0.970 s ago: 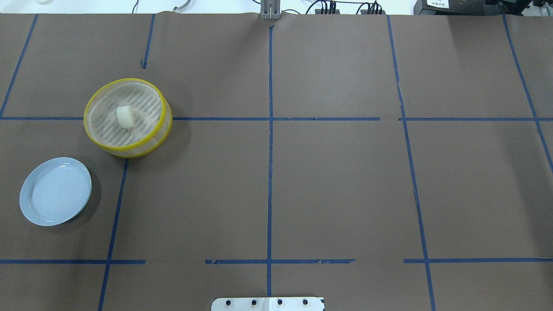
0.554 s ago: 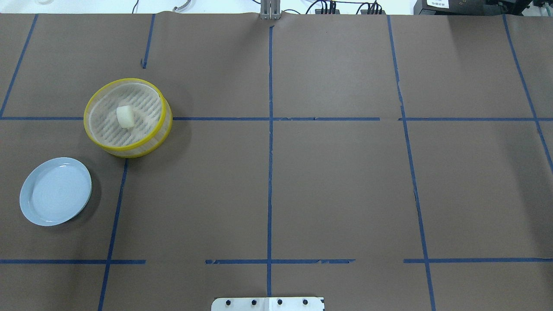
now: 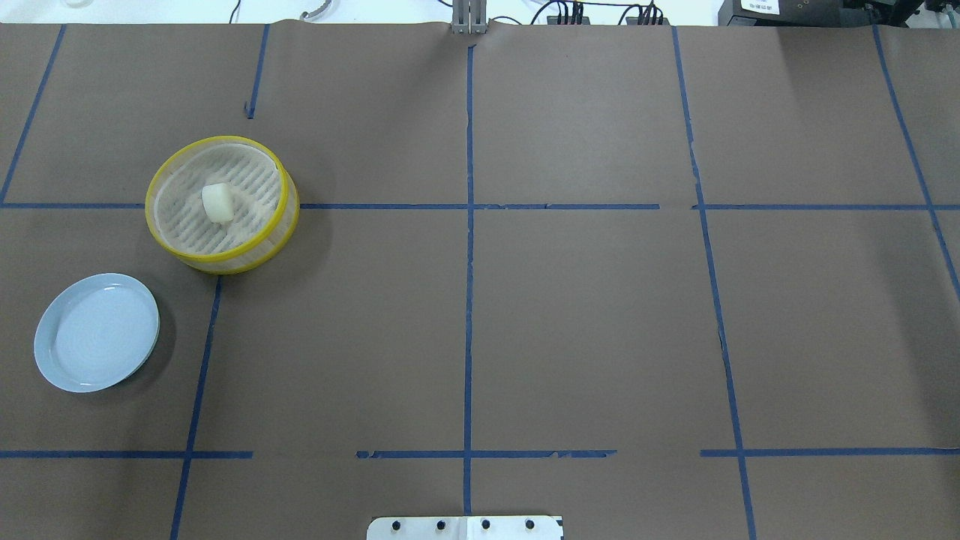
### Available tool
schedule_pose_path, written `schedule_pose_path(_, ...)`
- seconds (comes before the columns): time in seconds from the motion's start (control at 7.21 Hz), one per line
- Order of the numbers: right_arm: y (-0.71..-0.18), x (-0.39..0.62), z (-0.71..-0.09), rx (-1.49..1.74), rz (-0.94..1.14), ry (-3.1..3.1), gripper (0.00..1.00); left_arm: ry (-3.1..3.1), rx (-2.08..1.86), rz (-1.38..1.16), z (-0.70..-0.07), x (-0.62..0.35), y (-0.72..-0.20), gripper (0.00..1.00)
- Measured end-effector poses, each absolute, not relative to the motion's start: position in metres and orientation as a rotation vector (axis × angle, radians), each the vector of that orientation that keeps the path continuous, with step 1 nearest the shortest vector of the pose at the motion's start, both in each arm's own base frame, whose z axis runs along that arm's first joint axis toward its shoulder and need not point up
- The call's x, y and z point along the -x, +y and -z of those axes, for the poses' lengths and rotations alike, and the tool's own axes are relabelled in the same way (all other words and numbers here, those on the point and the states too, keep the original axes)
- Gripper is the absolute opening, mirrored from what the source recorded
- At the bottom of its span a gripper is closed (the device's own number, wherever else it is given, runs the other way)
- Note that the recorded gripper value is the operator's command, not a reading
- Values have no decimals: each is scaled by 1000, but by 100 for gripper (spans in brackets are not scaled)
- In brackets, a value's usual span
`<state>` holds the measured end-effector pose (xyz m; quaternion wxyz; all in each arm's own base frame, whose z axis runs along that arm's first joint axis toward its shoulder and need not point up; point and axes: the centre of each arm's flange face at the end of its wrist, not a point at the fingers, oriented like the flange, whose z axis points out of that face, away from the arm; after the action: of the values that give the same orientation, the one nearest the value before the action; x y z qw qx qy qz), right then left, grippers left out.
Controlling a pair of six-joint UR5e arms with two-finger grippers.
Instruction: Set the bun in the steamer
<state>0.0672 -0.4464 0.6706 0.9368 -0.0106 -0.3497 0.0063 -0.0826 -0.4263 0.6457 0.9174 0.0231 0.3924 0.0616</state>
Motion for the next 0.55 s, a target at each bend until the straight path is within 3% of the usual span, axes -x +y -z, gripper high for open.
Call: schedule_pose_path(0.55, -446, -67, -671, 22, -13, -715, 100, 758, -52, -94, -635, 86, -432, 100)
